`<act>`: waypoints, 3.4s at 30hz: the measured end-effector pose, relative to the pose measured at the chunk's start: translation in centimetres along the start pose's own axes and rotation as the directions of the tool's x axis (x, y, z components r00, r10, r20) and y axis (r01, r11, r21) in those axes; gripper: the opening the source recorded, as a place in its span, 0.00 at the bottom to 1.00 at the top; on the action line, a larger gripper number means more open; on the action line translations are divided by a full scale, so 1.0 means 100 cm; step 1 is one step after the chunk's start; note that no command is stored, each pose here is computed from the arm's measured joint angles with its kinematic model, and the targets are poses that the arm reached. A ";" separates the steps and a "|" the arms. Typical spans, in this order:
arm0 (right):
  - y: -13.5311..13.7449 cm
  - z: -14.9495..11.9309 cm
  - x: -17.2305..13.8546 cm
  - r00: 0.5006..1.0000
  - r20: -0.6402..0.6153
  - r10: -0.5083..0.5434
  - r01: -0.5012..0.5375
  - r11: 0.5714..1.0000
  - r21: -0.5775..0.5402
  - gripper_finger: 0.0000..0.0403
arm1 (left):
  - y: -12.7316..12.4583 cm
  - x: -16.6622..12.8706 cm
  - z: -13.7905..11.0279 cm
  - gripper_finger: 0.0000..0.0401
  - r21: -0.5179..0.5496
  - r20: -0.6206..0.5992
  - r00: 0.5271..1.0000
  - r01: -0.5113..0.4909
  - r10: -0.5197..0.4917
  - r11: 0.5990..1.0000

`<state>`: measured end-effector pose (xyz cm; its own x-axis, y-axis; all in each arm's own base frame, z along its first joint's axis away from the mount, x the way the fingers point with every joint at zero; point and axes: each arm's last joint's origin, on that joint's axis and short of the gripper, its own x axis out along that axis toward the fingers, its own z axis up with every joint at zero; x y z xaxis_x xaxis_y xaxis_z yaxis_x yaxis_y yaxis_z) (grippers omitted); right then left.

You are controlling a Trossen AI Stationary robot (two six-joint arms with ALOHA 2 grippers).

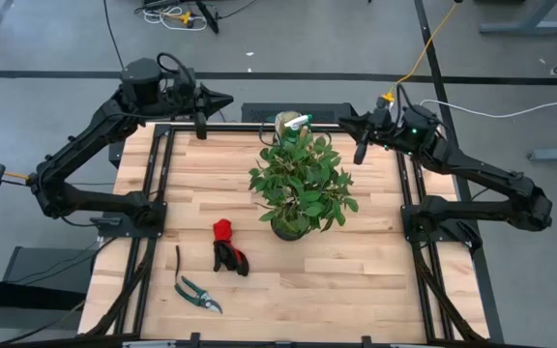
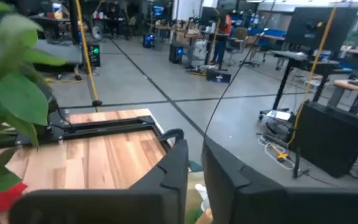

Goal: Pick & Place Garden tools in Gardening bag
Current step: Put the green shear scissor into the gardening bag

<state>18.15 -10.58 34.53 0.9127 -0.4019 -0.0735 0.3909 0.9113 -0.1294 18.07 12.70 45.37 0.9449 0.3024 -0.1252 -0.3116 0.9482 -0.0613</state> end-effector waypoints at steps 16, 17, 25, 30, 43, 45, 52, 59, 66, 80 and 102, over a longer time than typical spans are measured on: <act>0.005 -0.002 -0.012 0.997 -0.071 -0.034 0.036 0.999 0.026 0.00 | -0.019 0.018 -0.033 0.01 0.001 -0.103 0.995 -0.004 0.004 1.000; 0.005 -0.002 -0.012 0.997 -0.071 -0.034 0.036 0.999 0.028 0.00 | -0.021 0.020 -0.035 0.01 0.000 -0.106 0.994 0.009 -0.009 1.000; 0.006 -0.002 -0.012 0.997 -0.069 -0.023 0.025 0.999 0.029 0.00 | -0.041 0.022 -0.048 0.01 0.012 -0.198 0.975 0.104 -0.100 0.994; 0.006 -0.003 -0.012 0.997 -0.074 -0.023 0.025 0.999 0.030 0.00 | -0.047 0.019 -0.051 0.01 0.010 -0.239 0.963 0.130 -0.124 0.991; 0.006 -0.003 -0.012 0.996 -0.082 -0.021 0.024 0.999 0.030 0.00 | -0.055 0.011 -0.054 0.01 0.001 -0.277 0.949 0.160 -0.153 0.987; 0.006 -0.004 -0.012 0.996 -0.082 -0.021 0.024 0.999 0.030 0.00 | -0.057 0.010 -0.055 0.01 -0.001 -0.293 0.942 0.170 -0.163 0.985; 0.006 -0.003 -0.012 0.996 -0.082 -0.021 0.024 0.999 0.030 0.00 | -0.059 0.009 -0.059 0.01 -0.017 -0.328 0.925 0.196 -0.191 0.980; 0.006 -0.003 -0.012 0.996 -0.081 -0.021 0.024 0.999 0.030 0.00 | -0.060 0.007 -0.063 0.01 -0.041 -0.370 0.902 0.225 -0.224 0.973; 0.006 -0.003 -0.012 0.996 -0.081 -0.022 0.024 0.999 0.030 0.00 | -0.063 0.006 -0.066 0.01 -0.037 -0.396 0.880 0.271 -0.263 0.962; 0.006 -0.003 -0.012 0.997 -0.078 -0.025 0.028 0.999 0.031 0.00 | -0.067 0.013 -0.094 0.01 -0.105 -0.372 0.872 0.300 -0.317 0.948; 0.006 -0.003 -0.012 0.997 -0.079 -0.024 0.026 0.999 0.021 0.00 | -0.097 -0.007 -0.188 0.01 -0.182 -0.370 0.812 0.414 -0.452 0.892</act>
<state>17.25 -9.63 34.22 0.8906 -0.4298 -0.1484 0.4170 0.9022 -0.1106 18.50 1.47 27.44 0.8707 -0.2190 -0.4403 0.0950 0.9534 -0.2864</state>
